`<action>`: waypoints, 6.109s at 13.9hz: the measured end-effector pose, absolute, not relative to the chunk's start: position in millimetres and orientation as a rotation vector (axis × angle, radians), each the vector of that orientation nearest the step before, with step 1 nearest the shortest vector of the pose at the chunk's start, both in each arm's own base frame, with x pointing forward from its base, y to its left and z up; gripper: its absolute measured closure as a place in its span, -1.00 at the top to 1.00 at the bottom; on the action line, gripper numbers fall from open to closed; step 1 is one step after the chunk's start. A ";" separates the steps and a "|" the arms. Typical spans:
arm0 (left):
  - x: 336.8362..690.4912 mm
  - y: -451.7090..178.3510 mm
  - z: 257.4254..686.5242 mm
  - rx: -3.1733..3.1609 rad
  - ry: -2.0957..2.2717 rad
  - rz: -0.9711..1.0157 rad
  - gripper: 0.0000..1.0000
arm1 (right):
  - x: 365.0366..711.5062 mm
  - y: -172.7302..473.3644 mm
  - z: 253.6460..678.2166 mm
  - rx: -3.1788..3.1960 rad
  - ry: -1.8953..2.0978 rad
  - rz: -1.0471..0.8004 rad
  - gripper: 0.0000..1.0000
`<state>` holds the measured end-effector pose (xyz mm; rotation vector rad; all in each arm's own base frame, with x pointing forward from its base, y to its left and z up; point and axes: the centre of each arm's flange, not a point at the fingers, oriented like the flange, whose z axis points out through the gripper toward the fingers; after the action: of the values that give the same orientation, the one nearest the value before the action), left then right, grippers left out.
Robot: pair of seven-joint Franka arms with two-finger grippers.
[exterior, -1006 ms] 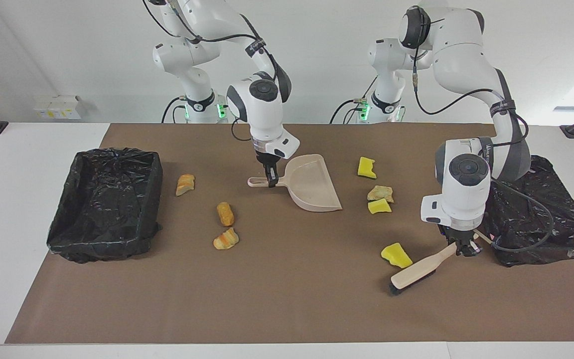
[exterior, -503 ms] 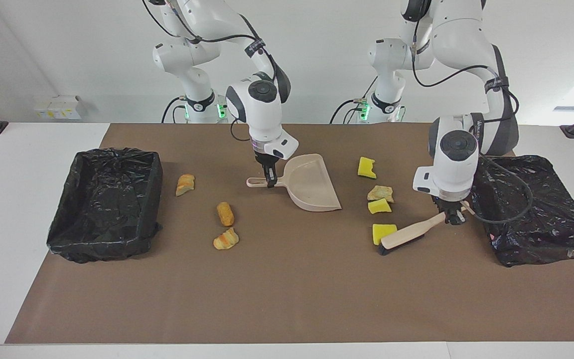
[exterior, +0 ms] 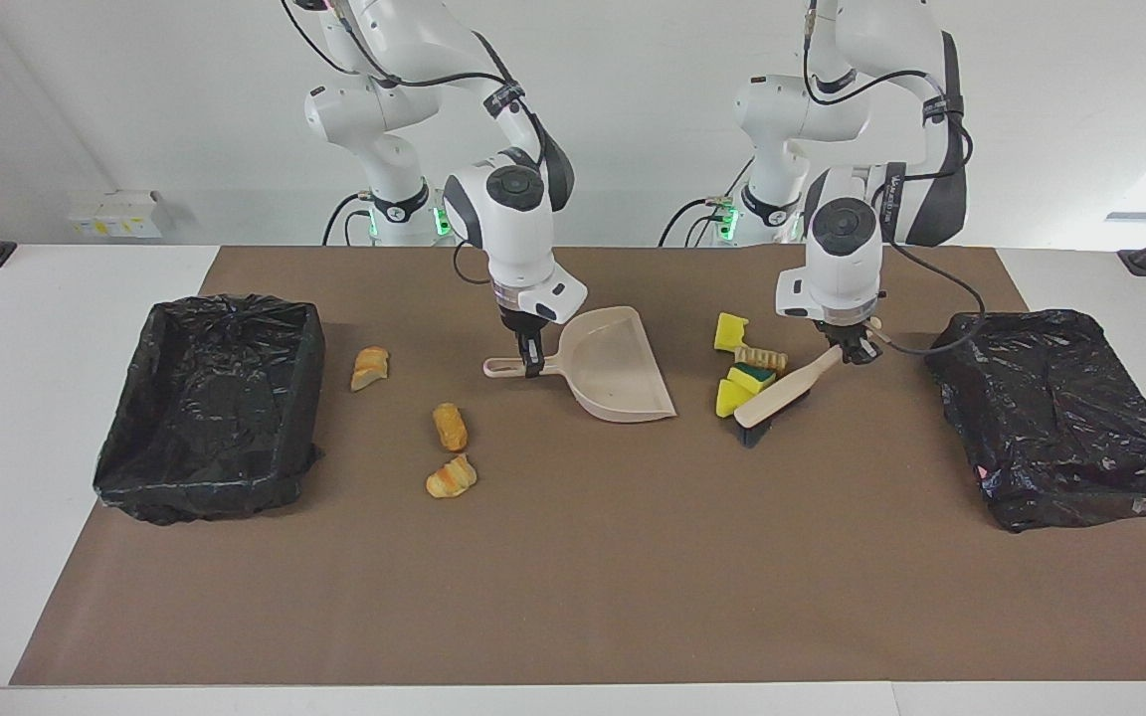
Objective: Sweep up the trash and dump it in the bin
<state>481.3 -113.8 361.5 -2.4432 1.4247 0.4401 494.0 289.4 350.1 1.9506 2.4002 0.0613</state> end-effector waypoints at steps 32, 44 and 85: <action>389.1 -239.1 350.0 -3.156 0.020 0.474 -0.47 | 426.9 326.6 362.9 2.106 1.974 -0.158 -0.37; 319.2 -299.1 413.4 -2.966 -0.259 0.753 -0.47 | 430.5 323.8 362.3 2.114 1.966 -0.160 -0.37; 353.0 -363.2 416.9 -3.087 0.271 0.625 -0.47 | 477.7 285.7 352.1 1.996 2.070 -0.125 -0.37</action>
<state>353.0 -363.2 416.9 -3.0875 0.2714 0.6245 477.7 285.7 352.1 1.9961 2.0696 -0.1248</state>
